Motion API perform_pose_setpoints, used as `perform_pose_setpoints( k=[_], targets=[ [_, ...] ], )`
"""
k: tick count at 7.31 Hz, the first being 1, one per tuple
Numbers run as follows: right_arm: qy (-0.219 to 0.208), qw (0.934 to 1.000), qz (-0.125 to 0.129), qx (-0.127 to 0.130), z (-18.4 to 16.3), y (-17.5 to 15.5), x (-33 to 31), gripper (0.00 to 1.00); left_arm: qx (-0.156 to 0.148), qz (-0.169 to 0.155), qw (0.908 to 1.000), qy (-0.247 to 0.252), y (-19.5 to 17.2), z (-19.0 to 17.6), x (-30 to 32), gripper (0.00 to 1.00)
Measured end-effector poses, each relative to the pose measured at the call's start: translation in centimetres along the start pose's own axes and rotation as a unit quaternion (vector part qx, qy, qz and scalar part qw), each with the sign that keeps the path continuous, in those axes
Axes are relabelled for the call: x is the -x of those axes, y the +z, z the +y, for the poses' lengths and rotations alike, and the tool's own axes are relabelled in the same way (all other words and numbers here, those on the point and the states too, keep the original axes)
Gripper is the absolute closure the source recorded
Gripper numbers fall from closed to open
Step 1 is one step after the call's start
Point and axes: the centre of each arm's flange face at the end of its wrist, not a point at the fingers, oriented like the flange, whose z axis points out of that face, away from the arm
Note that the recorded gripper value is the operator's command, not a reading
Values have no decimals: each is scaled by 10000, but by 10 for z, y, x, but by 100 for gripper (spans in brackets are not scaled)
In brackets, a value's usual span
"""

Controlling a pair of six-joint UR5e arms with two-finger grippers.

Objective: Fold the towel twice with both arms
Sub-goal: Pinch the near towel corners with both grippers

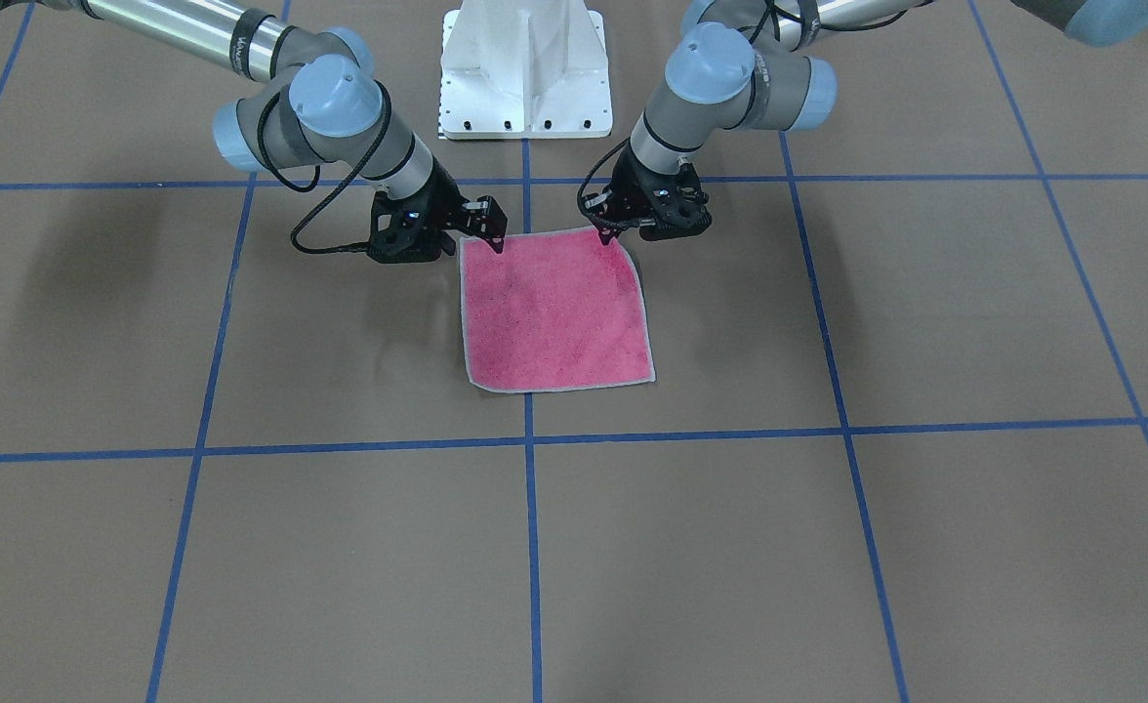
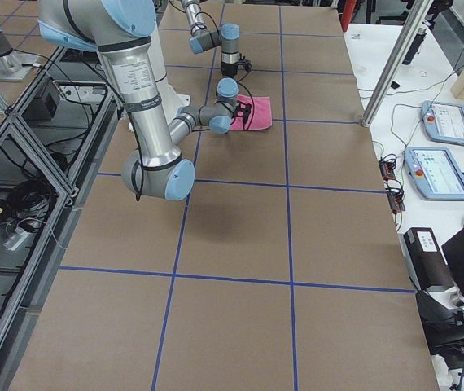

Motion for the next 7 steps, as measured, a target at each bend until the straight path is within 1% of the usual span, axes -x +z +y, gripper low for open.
perform_pose_setpoints(
  k=[1, 2, 4, 5, 7],
  targets=[
    [0, 10000, 3, 2, 0, 0, 0, 39, 0, -1, 10000, 0, 0, 0, 0, 100],
    [0, 10000, 6, 4, 0, 1, 0, 54, -1, -2, 10000, -1, 0, 0, 0, 100],
    [4, 10000, 17, 6, 0, 1, -1, 95, -1, -2, 10000, -1, 0, 0, 0, 100],
    [5, 10000, 21, 5, 0, 1, -2, 100, 0, -2, 10000, 0, 0, 0, 0, 100],
    [12, 10000, 29, -1, -1, 1, -3, 100, 3, -9, 10000, 0, 1, 0, 1, 100]
  ],
)
